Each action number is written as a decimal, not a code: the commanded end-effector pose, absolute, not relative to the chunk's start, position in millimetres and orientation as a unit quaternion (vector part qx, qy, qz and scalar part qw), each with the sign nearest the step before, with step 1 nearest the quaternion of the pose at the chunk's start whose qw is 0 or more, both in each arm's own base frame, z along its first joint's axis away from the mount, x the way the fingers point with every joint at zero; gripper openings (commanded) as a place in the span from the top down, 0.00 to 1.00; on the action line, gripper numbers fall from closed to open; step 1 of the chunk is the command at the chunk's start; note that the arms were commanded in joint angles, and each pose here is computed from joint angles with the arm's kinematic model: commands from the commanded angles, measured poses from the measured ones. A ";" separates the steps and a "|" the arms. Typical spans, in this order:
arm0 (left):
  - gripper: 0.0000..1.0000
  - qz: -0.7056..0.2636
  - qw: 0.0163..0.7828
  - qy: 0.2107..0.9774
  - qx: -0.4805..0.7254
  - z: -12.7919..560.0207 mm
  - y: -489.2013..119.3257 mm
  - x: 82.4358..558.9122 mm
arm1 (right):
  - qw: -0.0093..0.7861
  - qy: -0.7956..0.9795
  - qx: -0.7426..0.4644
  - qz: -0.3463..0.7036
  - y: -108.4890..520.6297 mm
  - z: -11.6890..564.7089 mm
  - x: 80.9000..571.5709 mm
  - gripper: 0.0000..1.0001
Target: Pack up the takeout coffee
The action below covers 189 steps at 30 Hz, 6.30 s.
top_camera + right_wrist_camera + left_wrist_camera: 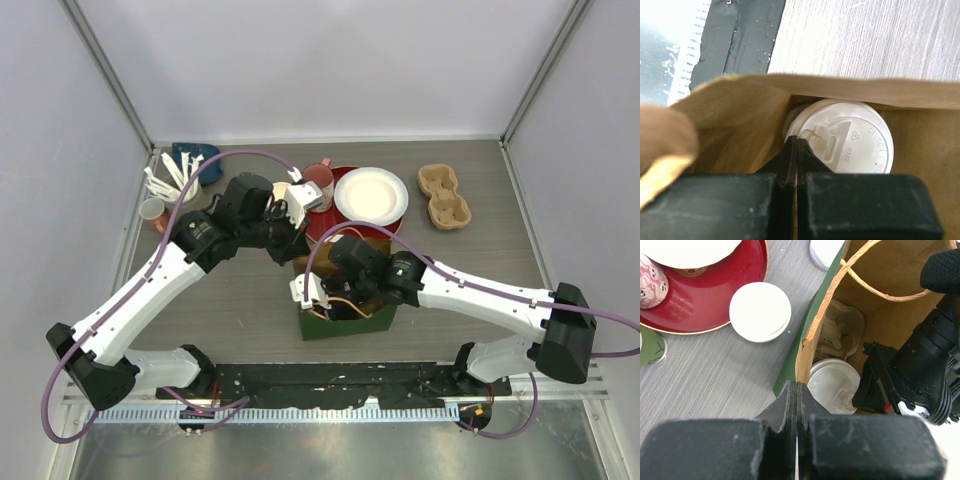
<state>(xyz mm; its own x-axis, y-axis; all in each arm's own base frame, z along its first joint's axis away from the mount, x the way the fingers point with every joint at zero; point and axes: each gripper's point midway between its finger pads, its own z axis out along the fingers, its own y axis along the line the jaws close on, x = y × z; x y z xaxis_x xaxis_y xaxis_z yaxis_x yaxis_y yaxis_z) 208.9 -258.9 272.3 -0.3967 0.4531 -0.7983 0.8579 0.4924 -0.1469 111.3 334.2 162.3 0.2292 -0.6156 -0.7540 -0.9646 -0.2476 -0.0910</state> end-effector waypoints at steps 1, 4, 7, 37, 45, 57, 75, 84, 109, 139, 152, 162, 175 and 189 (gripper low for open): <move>1.00 -0.280 0.392 0.767 0.424 287.9 -264.5 219.9 | 0.283 0.534 -0.722 0.337 336.0 167.6 98.6 0.99; 1.00 -0.281 0.391 0.767 0.425 287.7 -264.3 219.0 | 0.287 0.541 -0.717 0.334 334.5 169.6 100.5 0.98; 1.00 -0.280 0.392 0.764 0.429 287.5 -263.9 218.3 | 0.304 0.544 -0.712 0.324 335.0 179.9 106.1 0.81; 0.98 -0.316 0.433 0.725 0.432 323.5 -268.7 208.5 | 0.357 0.537 -0.715 0.270 337.0 225.5 131.3 0.48; 0.98 -0.301 0.401 0.750 0.431 299.6 -266.9 212.9 | 0.356 0.536 -0.716 0.270 334.5 229.2 129.8 0.45; 0.98 -0.293 0.386 0.763 0.427 281.8 -262.7 219.1 | 0.379 0.534 -0.705 0.274 333.8 261.9 130.5 0.24; 0.98 -0.290 0.380 0.767 0.429 273.6 -262.0 221.3 | 0.439 0.551 -0.662 0.256 326.3 321.2 143.1 0.23; 0.97 -0.292 0.380 0.764 0.432 273.8 -263.1 222.3 | 0.472 0.559 -0.638 0.242 322.5 340.3 153.3 0.23; 1.00 -0.287 0.375 0.758 0.450 273.1 -249.9 206.2 | 0.597 0.660 -0.377 0.255 320.1 466.2 217.6 0.12; 1.00 -0.174 0.330 0.805 0.462 244.8 -139.8 164.2 | 0.403 0.832 -0.285 0.252 242.2 315.1 279.4 0.18; 1.00 -0.144 0.331 0.821 0.442 254.7 -110.4 153.2 | 0.379 0.875 -0.204 0.223 239.2 272.2 319.8 0.29; 1.00 -0.175 0.345 0.814 0.433 286.8 -130.6 171.6 | 0.382 0.845 -0.268 0.261 264.3 255.3 285.9 0.31; 1.00 -0.151 0.336 0.811 0.455 273.8 -123.6 174.3 | 0.374 0.642 -0.588 0.321 279.0 258.8 237.5 0.28; 1.00 -0.138 0.336 0.805 0.469 266.1 -115.6 166.9 | 0.294 0.548 -0.732 0.278 276.3 202.2 251.4 0.40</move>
<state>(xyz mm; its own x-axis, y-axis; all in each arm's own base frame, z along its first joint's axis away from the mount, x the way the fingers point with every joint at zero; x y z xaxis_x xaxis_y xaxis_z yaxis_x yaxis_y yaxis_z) 169.3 -116.9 267.4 -0.3365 0.6574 -0.6743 0.8439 0.5283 0.0939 257.9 269.4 197.7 0.0836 -0.6524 -0.7533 -0.9950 -0.0961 -0.0272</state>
